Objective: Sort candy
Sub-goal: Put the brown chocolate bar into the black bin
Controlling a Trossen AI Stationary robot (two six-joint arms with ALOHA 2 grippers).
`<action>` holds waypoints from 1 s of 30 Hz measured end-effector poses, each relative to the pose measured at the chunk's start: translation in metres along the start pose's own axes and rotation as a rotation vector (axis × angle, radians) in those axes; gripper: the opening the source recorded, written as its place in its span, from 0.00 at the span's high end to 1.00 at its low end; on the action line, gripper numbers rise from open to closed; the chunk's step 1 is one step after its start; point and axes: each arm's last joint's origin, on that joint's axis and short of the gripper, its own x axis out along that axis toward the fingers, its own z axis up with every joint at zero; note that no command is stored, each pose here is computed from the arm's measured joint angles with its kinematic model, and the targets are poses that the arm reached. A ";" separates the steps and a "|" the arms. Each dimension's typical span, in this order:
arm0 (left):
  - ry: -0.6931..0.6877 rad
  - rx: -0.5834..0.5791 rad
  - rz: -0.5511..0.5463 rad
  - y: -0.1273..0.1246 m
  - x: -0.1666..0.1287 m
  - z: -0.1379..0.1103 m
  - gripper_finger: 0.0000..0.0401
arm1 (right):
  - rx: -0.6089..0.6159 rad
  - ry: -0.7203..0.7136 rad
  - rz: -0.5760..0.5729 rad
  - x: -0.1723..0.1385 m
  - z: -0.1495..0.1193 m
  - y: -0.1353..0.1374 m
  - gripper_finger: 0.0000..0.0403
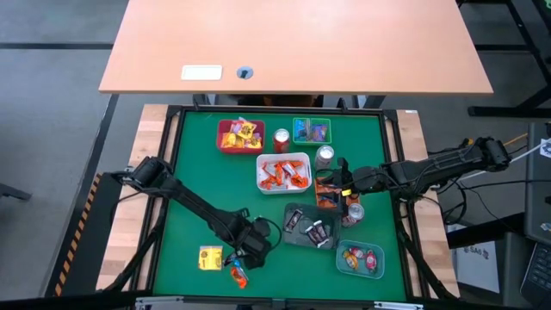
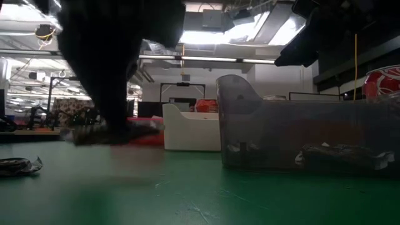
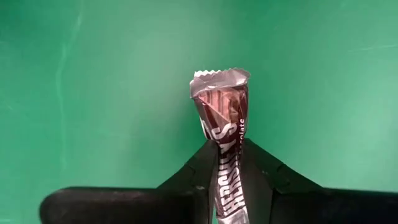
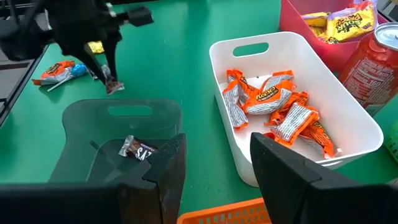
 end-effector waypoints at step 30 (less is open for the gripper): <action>-0.481 0.229 -0.148 0.006 -0.062 0.112 0.91 | 0.000 -0.002 0.001 0.000 0.000 0.000 0.56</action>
